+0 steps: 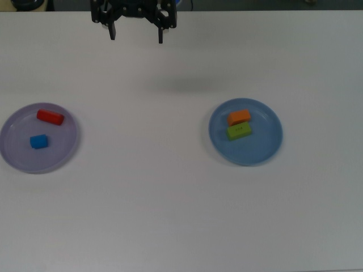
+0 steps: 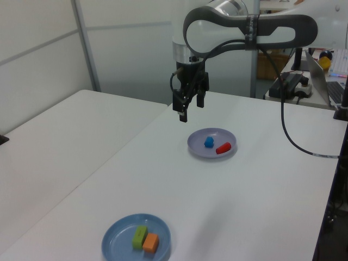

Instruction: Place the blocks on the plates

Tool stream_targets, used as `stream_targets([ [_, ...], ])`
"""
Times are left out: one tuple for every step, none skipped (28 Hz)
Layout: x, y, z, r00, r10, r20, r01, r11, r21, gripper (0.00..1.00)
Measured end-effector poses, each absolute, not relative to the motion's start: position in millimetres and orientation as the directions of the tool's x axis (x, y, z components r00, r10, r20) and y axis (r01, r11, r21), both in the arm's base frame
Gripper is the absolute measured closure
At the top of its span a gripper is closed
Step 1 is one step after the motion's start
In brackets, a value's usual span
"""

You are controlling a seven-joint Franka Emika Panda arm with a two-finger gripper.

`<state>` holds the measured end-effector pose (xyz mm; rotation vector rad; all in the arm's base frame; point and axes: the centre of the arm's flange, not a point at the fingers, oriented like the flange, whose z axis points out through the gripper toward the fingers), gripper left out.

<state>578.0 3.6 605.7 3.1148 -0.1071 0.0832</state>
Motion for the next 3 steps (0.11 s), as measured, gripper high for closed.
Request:
stream_targets([
  [578.0,3.6,605.7,0.996,-0.068,0.054,-0.069,-0.997,0.022,0.00],
  [578.0,3.6,605.7,0.996,-0.068,0.054,-0.069,-0.997,0.022,0.00],
  [578.0,3.6,605.7,0.996,-0.068,0.054,-0.069,-0.997,0.022,0.00],
])
